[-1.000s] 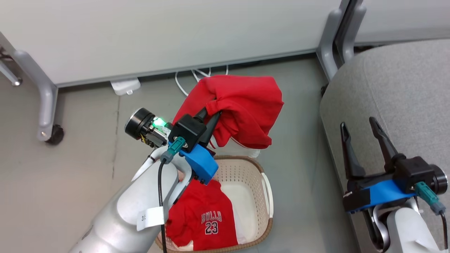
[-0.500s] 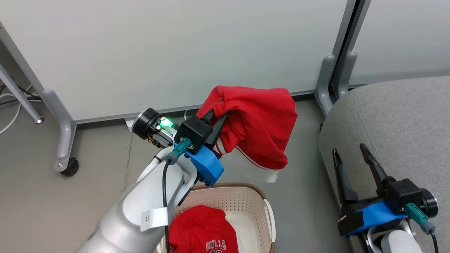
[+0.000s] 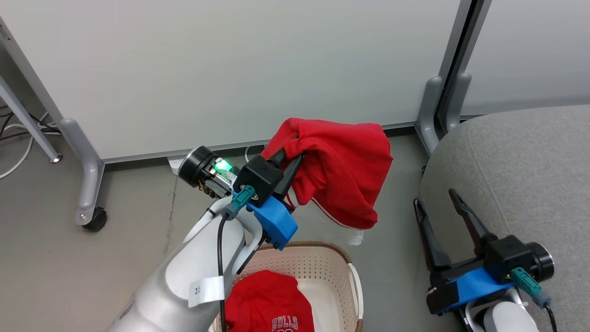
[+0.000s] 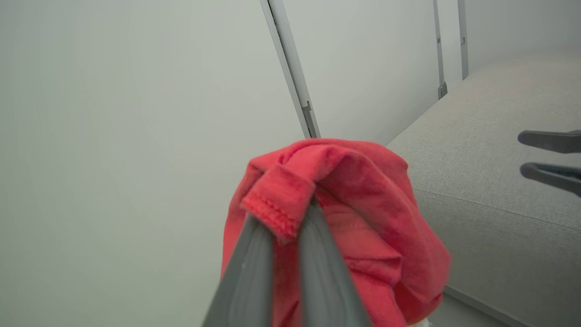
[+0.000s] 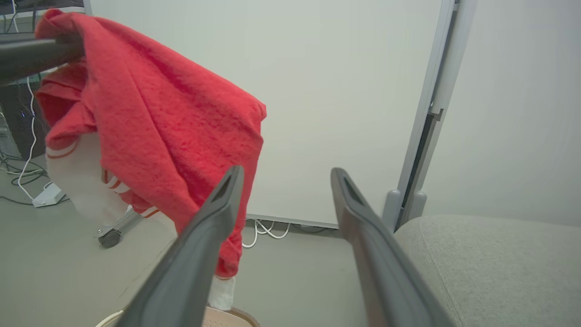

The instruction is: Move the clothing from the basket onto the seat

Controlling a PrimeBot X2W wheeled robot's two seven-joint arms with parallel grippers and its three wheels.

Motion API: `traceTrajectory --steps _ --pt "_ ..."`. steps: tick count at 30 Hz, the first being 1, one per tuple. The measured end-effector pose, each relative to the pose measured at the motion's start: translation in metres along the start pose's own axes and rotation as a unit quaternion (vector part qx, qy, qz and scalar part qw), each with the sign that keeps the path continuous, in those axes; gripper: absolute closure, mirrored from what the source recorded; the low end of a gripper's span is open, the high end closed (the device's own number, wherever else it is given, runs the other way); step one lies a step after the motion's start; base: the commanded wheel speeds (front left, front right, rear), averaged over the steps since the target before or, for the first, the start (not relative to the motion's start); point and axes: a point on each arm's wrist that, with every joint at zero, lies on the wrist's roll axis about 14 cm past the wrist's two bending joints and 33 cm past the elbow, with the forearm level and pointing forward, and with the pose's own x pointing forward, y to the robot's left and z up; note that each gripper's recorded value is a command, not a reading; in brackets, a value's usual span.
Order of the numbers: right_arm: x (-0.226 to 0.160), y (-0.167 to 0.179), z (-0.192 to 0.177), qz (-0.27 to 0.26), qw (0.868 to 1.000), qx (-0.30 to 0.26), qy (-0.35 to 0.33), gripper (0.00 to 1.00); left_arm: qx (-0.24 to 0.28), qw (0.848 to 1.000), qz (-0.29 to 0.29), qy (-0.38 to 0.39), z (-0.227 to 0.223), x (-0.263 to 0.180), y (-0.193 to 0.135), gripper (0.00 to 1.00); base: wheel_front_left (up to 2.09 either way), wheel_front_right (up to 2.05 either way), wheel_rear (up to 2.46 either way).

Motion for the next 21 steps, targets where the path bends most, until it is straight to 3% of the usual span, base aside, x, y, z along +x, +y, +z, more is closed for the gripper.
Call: traceTrajectory --steps 21 --pt "0.061 0.102 0.024 0.176 0.983 -0.025 -0.039 0.00 -0.009 1.000 -0.005 0.009 -0.015 0.010 0.003 1.00 0.00 0.00 0.00"
